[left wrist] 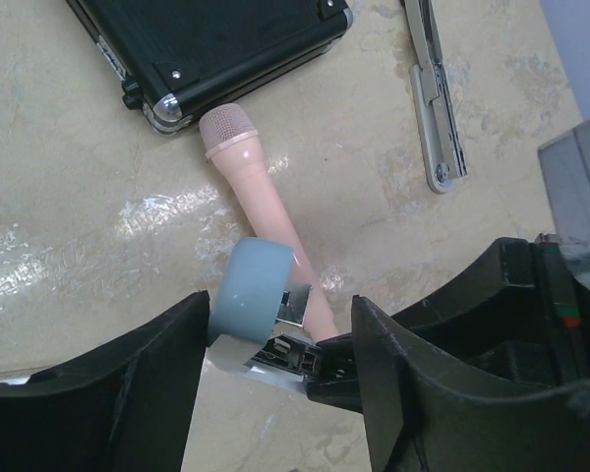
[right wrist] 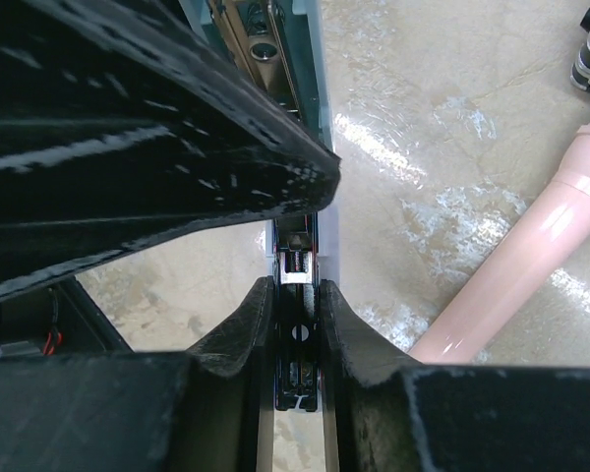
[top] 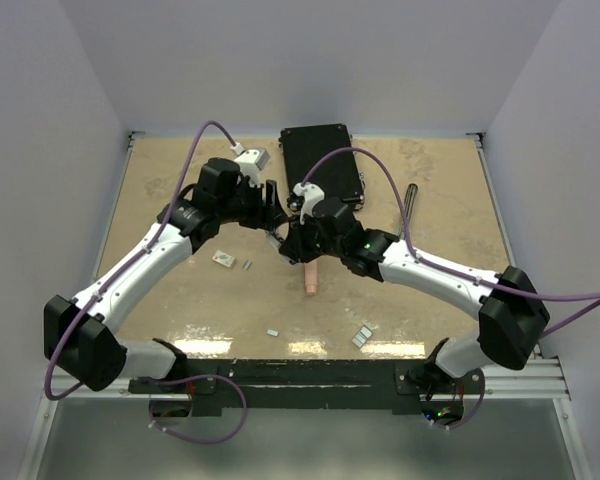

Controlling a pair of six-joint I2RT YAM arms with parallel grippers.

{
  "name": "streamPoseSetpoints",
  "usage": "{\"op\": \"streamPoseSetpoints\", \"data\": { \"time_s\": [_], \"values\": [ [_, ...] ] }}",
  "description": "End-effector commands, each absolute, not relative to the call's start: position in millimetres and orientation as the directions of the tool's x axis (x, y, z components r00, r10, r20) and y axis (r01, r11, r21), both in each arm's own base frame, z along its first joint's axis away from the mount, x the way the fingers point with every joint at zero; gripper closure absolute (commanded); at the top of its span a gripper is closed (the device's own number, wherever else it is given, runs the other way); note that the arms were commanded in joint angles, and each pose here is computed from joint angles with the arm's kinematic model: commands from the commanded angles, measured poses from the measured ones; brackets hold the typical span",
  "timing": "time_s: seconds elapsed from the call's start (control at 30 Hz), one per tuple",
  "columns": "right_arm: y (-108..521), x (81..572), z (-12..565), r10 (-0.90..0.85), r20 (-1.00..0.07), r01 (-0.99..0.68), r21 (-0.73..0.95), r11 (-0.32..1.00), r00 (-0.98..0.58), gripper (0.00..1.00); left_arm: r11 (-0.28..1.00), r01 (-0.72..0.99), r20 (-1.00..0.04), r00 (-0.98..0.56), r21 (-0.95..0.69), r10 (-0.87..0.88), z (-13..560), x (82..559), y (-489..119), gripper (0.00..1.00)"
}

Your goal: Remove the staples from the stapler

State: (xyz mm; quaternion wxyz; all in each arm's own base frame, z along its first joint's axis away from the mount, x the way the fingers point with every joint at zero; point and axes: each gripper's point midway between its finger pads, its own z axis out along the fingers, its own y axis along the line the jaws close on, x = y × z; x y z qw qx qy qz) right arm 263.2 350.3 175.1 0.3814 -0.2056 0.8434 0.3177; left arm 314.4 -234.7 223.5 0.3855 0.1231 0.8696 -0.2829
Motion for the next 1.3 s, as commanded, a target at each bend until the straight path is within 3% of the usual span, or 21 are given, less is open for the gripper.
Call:
{"op": "streamPoseSetpoints", "data": {
  "time_s": [0.0,0.2,0.4,0.57,0.8,1.0,1.27],
  "values": [
    [353.4,278.7,186.7,-0.030,-0.796,-0.552,0.391,0.737,-0.604,1.00,0.748,0.521,-0.813,-0.581,-0.411,-0.042,268.2,315.1,-243.4,0.36],
    [344.3,292.3,184.5,0.014,-0.786,-0.493,0.401,0.772,-0.618,1.00,0.739,0.547,-0.846,-0.530,-0.393,-0.058,289.0,308.2,-238.6,0.27],
    [312.9,318.2,178.6,0.056,-0.777,-0.415,0.394,0.820,-0.626,1.00,0.710,0.612,-0.898,-0.436,-0.349,-0.066,316.2,299.7,-236.3,0.00],
    [242.7,349.4,177.9,0.142,-0.796,-0.239,0.339,0.910,-0.588,1.00,0.786,0.575,-0.943,-0.332,-0.226,-0.028,315.0,309.4,-214.5,0.00],
    [136.0,384.2,156.0,0.251,-0.828,0.132,0.213,0.968,-0.501,1.00,0.937,0.342,-0.952,-0.303,-0.075,0.034,261.9,324.4,-158.7,0.00],
    [114.8,405.7,136.3,0.292,-0.819,0.252,0.186,0.950,-0.494,1.00,0.965,0.261,-0.969,-0.243,-0.019,0.047,269.3,320.9,-134.6,0.00],
    [90.2,424.2,103.0,0.312,-0.817,0.366,0.135,0.921,-0.485,1.00,0.952,0.305,-0.967,-0.250,-0.034,0.046,266.9,316.8,-142.1,0.00]
  ]
}}
